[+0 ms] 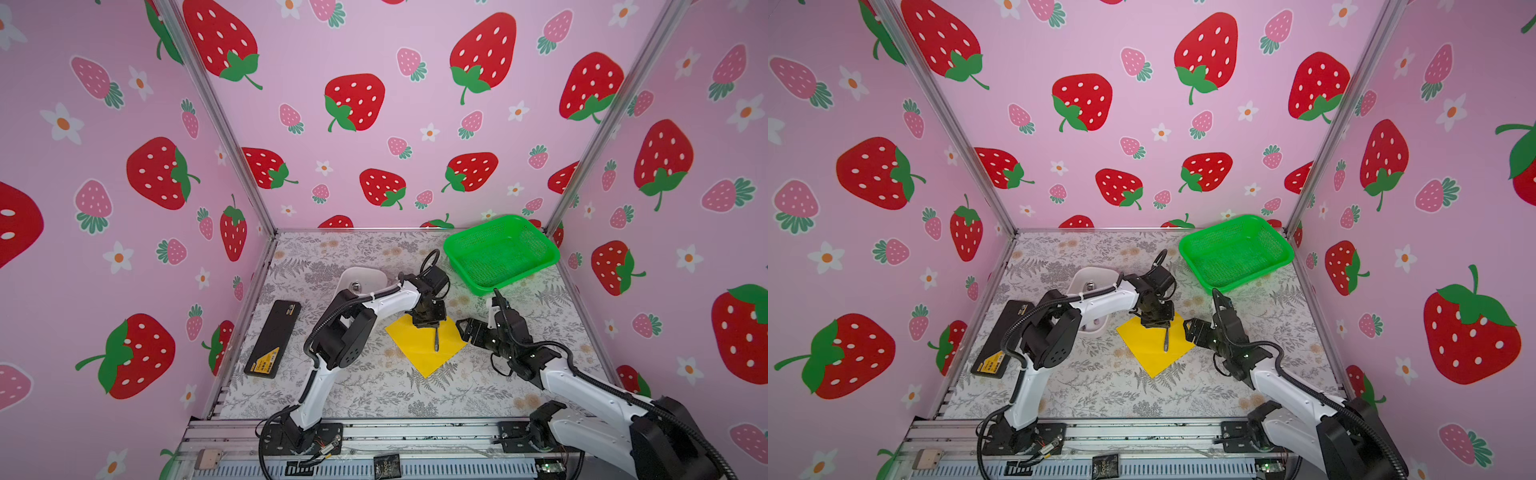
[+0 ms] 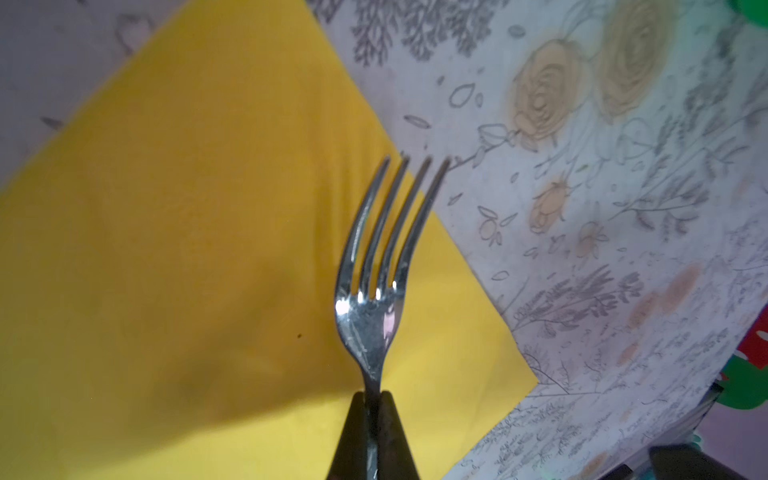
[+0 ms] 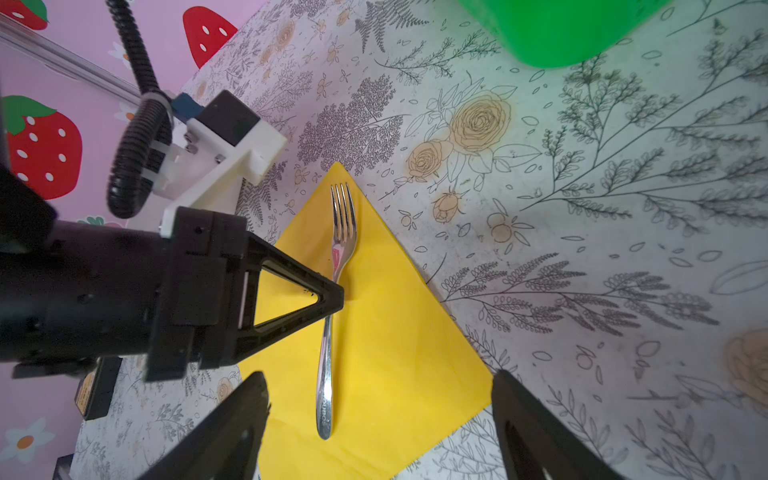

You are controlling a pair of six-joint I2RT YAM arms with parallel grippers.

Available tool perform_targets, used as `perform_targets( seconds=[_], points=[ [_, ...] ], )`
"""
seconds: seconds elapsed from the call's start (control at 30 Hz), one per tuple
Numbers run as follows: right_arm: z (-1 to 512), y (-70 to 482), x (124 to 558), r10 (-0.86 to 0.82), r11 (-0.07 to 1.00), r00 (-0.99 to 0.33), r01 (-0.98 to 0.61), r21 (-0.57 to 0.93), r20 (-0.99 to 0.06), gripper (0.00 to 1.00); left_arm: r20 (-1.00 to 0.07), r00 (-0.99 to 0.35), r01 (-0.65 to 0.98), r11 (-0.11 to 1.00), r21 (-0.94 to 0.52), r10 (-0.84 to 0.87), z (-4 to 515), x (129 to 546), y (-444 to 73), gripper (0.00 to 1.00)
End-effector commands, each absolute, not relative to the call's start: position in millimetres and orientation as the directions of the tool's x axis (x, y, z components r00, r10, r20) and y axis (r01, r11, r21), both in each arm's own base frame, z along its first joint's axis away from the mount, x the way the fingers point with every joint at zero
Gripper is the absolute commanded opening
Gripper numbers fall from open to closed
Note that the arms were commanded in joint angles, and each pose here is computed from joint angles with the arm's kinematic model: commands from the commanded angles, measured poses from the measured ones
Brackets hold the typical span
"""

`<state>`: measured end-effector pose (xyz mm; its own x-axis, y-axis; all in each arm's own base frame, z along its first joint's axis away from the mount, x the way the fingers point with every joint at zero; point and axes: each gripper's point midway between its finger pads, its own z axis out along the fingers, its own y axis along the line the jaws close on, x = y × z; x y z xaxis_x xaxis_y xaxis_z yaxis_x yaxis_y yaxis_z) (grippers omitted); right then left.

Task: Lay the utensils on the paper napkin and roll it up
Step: 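Lower the fork onto the yellow napkin with the left gripper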

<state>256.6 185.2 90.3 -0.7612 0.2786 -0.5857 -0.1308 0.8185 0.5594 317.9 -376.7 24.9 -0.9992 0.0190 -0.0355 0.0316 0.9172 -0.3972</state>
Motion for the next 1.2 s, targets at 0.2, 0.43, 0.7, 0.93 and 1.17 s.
perform_targets(
  seconds=[0.2,0.43,0.7,0.93,1.17],
  points=[
    [88.5,187.9,258.0,0.265,0.82,-0.774,-0.134,0.557,-0.576,0.86,-0.058,-0.998,0.016,0.92,-0.392,-0.008,30.0,327.8,-377.0,0.0],
    [87.1,189.5,258.6,0.257,0.821,-0.779,-0.137,0.554,-0.572,0.86,-0.076,-0.997,0.028,0.932,-0.362,0.0,31.2,333.0,-371.7,0.03],
    [85.9,189.7,258.3,0.257,0.821,-0.782,-0.133,0.555,-0.567,0.86,-0.067,-0.998,0.019,0.923,-0.385,-0.007,29.3,331.5,-374.8,0.05],
    [86.3,189.6,257.6,0.261,0.818,-0.783,-0.132,0.559,-0.566,0.86,-0.054,-0.998,0.014,0.909,-0.416,-0.01,30.5,328.1,-378.8,0.1],
    [87.1,190.0,257.2,0.258,0.818,-0.784,-0.134,0.56,-0.564,0.86,-0.066,-0.998,0.009,0.913,-0.407,-0.02,32.6,329.8,-375.5,0.11]
  ],
)
